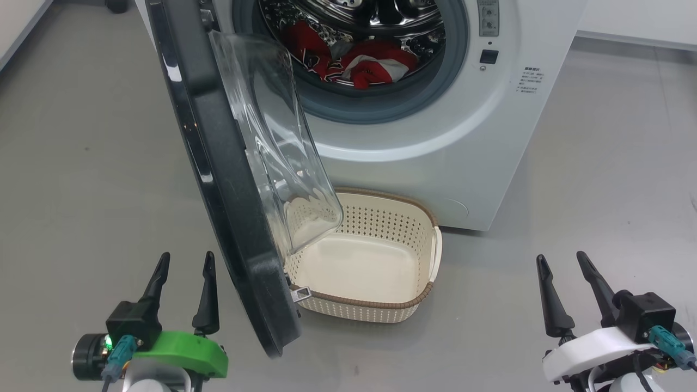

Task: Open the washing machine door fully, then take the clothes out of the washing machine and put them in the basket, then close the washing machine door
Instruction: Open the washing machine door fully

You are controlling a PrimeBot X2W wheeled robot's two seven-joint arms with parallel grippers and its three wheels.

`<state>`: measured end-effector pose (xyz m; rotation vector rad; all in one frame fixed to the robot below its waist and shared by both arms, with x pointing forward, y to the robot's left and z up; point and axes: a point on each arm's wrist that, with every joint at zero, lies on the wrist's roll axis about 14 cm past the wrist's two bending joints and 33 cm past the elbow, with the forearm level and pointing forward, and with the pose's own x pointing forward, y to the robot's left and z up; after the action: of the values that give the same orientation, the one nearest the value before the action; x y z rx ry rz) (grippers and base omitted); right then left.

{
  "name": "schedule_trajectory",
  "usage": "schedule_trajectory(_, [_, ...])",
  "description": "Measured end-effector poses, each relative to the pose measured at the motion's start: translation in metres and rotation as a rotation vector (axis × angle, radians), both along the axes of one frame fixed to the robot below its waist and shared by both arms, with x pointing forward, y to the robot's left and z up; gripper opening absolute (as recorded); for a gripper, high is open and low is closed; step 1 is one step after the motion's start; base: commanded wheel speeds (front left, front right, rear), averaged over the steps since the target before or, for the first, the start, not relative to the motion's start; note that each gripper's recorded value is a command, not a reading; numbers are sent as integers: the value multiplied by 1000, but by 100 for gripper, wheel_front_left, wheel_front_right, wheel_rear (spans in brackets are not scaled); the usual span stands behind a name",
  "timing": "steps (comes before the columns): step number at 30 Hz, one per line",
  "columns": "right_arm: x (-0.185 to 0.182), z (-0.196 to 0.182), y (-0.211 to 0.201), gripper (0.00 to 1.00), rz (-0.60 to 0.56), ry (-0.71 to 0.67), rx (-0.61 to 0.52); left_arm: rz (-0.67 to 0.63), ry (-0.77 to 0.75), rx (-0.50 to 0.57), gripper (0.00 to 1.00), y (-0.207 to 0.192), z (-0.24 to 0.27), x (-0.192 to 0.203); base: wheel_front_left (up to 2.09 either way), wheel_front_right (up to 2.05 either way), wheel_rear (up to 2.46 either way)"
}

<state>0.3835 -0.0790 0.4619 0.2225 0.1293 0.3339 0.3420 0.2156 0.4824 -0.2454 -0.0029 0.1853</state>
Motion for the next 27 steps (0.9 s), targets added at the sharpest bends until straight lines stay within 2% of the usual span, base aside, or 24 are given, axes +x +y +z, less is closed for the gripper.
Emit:
schedule_trajectory(20, [-5,1,-12,100,-39,-16,-34,2,5,5,100,1,-2,-2,0,0,0])
schedule_trajectory(21, [-5,1,-12,100,-39,-17,-35,2,5,5,92,1,-2,-2,0,0,0])
schedule_trajectory(22, [-6,0,-12,100,-40,-16,-36,3,6,5,63,1,-2,-2,0,0,0])
schedule_trajectory(23, [-6,0,-13,100,-41,-15,-35,3,6,6,63,1,-2,-2,0,0,0])
schedule_trajectory(24, [-7,0,-13,100,-43,-13,-34,3,6,6,18,1,-2,-2,0,0,0])
schedule_trajectory(25, [-7,0,-13,100,-45,-12,-32,3,7,7,0,1,-2,-2,0,0,0])
schedule_trajectory(27, [-7,0,-13,100,-47,-13,-30,-1,7,7,0,1,-2,-2,0,0,0])
